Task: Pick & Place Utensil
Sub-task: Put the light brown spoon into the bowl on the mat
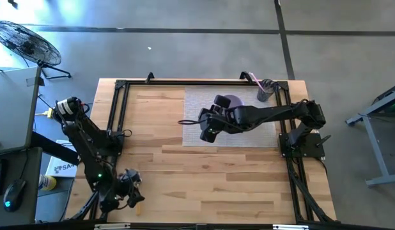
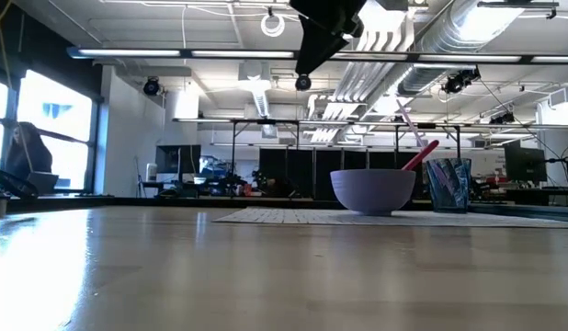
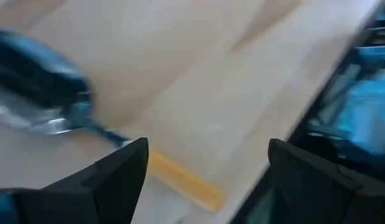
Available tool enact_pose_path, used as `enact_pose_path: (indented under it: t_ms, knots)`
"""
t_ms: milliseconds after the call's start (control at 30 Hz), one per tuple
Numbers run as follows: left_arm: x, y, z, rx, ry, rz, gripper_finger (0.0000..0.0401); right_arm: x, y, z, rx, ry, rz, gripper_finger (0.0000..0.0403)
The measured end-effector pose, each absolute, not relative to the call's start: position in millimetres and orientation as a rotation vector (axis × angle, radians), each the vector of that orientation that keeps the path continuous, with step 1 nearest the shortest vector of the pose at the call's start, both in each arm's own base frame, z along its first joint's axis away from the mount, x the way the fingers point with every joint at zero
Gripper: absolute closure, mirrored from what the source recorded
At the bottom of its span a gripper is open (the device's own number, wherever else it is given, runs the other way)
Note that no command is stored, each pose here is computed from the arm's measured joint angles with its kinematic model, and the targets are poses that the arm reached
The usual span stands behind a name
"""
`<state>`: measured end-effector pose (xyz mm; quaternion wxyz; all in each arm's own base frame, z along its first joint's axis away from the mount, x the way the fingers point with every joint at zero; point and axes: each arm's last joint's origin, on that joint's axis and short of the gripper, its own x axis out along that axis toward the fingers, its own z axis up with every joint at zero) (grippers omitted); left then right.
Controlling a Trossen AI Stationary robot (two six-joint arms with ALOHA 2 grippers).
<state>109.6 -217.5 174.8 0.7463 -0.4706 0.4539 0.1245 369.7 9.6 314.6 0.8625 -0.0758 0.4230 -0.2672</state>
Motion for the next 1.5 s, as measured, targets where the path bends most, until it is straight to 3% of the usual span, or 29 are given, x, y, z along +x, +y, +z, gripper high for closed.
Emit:
enact_pose_path:
  t_ms: [433,700,1000,1500]
  knots:
    - [108.6,-225.2,146.2,-0.95,1.166,0.366,0.0076,369.5,18.0,314.2,-0.096,0.866,-0.567,0.0249]
    - [110.8,-224.2,143.5,-0.773,1.072,0.282,0.0076,369.2,23.9,314.2,-0.073,0.854,-0.566,0.0249]
    - [134.0,-207.1,141.7,-0.619,0.988,0.309,0.0076,369.4,24.7,313.9,-0.042,0.852,-0.559,0.0249]
    - [168.2,-174.9,140.6,-0.614,0.986,0.459,0.009,369.3,29.0,313.6,-0.035,0.858,-0.53,0.0249]
